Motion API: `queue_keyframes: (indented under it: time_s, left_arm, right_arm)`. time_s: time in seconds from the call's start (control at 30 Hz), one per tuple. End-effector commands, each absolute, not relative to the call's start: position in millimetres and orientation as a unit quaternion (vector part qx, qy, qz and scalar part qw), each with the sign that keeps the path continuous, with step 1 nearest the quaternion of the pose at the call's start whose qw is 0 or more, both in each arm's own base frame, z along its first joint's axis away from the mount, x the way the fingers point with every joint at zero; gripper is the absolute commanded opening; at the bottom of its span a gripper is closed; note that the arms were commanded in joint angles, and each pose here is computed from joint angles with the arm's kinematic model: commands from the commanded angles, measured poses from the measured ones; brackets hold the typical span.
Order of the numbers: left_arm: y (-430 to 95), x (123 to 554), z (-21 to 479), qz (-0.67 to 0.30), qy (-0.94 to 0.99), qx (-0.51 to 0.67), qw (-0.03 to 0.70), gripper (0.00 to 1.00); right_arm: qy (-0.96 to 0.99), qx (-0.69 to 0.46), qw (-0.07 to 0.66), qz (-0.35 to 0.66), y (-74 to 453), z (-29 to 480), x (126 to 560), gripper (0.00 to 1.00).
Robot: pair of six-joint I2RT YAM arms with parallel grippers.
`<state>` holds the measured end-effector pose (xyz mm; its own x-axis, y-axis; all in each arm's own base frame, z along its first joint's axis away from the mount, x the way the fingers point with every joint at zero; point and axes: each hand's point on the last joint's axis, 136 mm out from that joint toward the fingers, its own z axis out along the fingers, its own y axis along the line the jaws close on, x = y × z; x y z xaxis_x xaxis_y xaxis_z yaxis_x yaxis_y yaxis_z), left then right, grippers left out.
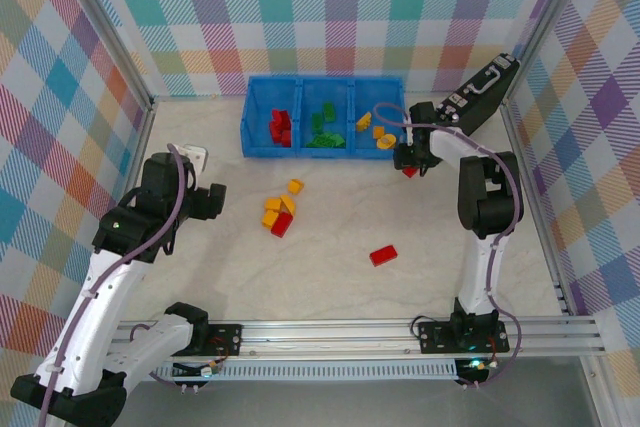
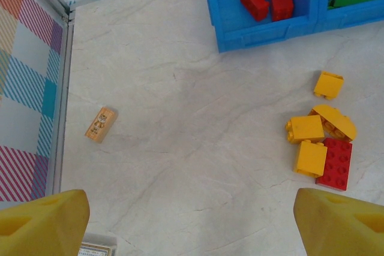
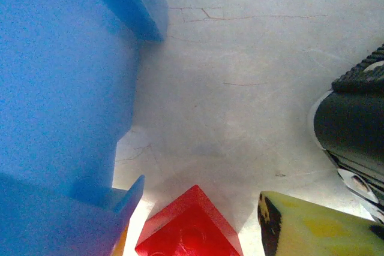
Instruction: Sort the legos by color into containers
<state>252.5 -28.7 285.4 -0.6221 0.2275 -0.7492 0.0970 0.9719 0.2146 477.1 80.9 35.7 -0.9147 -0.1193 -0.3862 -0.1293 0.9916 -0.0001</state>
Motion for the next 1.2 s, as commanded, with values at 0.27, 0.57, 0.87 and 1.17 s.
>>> queue_keyframes:
  time_s: [0.27,0.57,0.87,1.17]
  left_arm:
    - [-20.6,244.0,299.6,0.085,0.888,0.082,0.444,0.88]
    - [-18.5,241.1,303.8,0.086,0.886,0.079,0.449,0.88]
    - [-17.3,238.4,306.7,0.087,0.884,0.078,0.453,0.89]
    - [-16.5,236.8,307.7,0.087,0.882,0.077,0.456,0.89]
  right_arm:
    - [0.988,-0.095,0.121,0.008,84.9,0.3,437.0,0.49]
    - [0.988,-0.101,0.113,-0.007,77.3,-2.4,423.2,0.49]
    - [0.988,-0.104,0.114,-0.015,74.1,-4.8,419.8,0.43]
    - [0.992,-0.090,0.089,-0.001,76.7,-3.1,397.9,0.55]
